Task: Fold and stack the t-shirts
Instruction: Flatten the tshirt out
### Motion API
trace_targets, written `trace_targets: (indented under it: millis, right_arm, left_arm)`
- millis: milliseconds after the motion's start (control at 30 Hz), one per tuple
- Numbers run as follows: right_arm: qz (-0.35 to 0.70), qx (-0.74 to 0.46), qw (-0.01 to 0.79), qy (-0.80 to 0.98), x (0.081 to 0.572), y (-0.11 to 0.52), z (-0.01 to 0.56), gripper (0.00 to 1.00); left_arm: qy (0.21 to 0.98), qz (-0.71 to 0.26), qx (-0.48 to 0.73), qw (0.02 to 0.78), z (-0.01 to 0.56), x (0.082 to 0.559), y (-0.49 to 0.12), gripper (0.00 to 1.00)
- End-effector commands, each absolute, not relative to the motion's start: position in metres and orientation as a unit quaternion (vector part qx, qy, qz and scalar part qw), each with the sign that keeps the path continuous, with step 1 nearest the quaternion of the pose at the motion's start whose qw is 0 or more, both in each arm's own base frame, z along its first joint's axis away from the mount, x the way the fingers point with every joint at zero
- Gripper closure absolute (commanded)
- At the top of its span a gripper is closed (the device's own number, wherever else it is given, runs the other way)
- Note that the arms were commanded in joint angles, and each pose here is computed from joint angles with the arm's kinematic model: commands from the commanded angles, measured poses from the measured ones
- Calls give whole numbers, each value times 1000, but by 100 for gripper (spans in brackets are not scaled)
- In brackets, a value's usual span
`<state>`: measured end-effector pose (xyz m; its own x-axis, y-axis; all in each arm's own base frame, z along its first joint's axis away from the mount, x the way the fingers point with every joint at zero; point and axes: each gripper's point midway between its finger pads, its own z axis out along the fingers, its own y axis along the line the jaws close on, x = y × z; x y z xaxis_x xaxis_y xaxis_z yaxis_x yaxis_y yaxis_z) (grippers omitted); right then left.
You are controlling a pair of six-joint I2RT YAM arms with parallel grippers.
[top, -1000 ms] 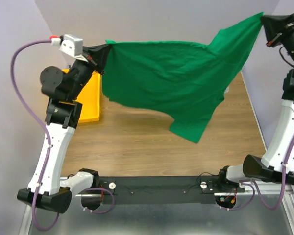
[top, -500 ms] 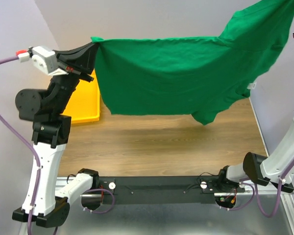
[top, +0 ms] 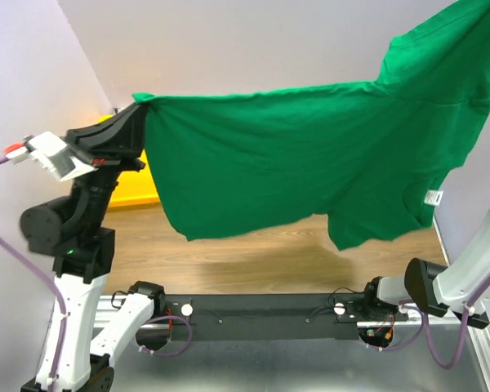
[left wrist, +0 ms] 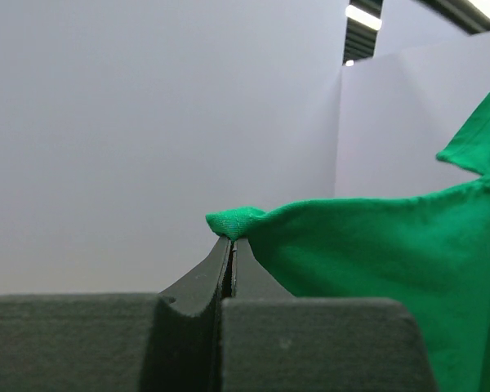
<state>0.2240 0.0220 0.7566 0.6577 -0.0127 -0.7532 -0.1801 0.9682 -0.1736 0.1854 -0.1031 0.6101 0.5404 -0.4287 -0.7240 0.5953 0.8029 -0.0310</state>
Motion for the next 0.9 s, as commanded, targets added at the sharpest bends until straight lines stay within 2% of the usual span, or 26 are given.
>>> trace_targets:
  millis: [0, 167, 300, 367, 400, 500, 600, 700, 767, 800, 867]
  right_arm:
    - [75, -93, 872, 475, 290, 3, 718, 99]
    - [112, -102, 813, 562, 360, -7, 642, 99]
    - [142, -108, 747, 640, 409, -14, 547, 99]
    - [147, -107, 731, 657, 418, -16, 519, 99]
    - [154, -97, 708, 683, 429, -20, 480, 99]
    - [151, -94, 698, 694, 445, -25, 441, 100]
    - [148, -97, 680, 712, 470, -23, 389, 99]
    - [134, -116, 649, 740, 494, -6, 335, 100]
    - [119, -133, 640, 748, 504, 11, 315, 99]
    - [118, -132, 626, 759, 511, 14, 297, 99]
    - [102, -130, 634, 755, 524, 16, 291, 99]
  left_arm:
    - [431, -298, 62, 850, 567, 231, -101, 100]
    - [503, -300, 31, 810, 500, 289, -109, 100]
    - [567, -295, 5, 769, 433, 343, -117, 100]
    - [589, -291, -5, 754, 409, 362, -119, 100]
    - [600, -286, -11, 747, 398, 371, -118, 100]
    - [649, -270, -29, 710, 350, 412, -120, 100]
    - [710, -241, -48, 660, 284, 462, -118, 100]
    - [729, -223, -56, 645, 264, 491, -113, 100]
    - [758, -207, -61, 615, 227, 510, -112, 100]
    - [755, -204, -63, 619, 233, 520, -109, 100]
    - [770, -195, -67, 604, 212, 534, -105, 100]
